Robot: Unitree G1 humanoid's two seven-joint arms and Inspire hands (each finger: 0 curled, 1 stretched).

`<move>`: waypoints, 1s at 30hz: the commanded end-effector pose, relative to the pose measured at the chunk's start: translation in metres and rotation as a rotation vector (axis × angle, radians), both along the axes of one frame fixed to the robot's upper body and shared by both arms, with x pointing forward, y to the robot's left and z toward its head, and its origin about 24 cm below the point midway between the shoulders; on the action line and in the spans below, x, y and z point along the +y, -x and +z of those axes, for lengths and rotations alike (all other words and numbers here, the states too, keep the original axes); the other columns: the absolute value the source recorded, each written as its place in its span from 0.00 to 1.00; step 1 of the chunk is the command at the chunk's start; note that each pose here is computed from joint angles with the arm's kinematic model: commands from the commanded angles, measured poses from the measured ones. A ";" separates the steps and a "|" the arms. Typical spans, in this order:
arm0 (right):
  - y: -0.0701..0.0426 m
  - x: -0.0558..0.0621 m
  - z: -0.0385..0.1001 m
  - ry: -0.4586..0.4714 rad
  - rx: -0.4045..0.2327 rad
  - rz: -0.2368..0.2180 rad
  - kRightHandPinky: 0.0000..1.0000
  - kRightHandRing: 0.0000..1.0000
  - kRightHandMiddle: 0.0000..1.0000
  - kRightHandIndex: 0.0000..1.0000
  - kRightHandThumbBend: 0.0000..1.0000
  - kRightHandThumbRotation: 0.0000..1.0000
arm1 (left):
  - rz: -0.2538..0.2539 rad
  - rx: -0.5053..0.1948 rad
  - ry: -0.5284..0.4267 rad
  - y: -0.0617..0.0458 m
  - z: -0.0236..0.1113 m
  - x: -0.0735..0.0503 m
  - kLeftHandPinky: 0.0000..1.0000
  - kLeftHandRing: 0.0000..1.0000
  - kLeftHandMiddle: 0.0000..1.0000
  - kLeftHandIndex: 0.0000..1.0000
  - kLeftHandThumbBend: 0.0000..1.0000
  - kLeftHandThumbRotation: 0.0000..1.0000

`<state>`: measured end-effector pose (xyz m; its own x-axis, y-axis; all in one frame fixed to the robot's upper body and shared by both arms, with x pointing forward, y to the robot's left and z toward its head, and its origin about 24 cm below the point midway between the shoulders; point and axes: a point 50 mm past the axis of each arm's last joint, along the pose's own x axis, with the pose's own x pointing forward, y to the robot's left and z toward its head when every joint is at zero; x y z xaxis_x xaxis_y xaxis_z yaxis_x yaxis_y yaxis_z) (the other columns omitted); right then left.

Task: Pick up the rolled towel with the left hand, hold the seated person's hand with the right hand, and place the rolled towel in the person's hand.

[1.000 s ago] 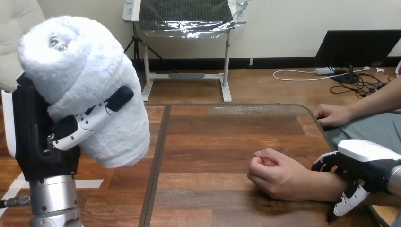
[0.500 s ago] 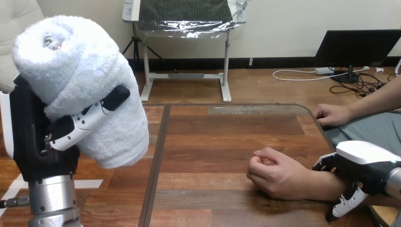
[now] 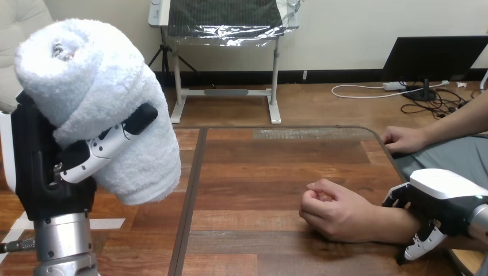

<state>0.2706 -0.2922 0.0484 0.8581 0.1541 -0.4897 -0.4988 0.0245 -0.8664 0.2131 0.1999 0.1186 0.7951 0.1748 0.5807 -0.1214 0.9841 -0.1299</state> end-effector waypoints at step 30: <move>0.007 0.003 -0.033 -0.022 0.015 -0.087 0.13 0.20 0.30 0.39 0.84 0.00 | 0.000 -0.109 -0.014 -0.003 0.022 -0.002 0.16 0.23 0.31 0.36 0.41 0.00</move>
<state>0.2739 -0.2915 0.0409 0.9039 0.1117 -0.4129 -0.4200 0.0481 -0.9063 0.2120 0.2036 0.1195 0.7900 0.1851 0.5845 -0.1398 0.9826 -0.1222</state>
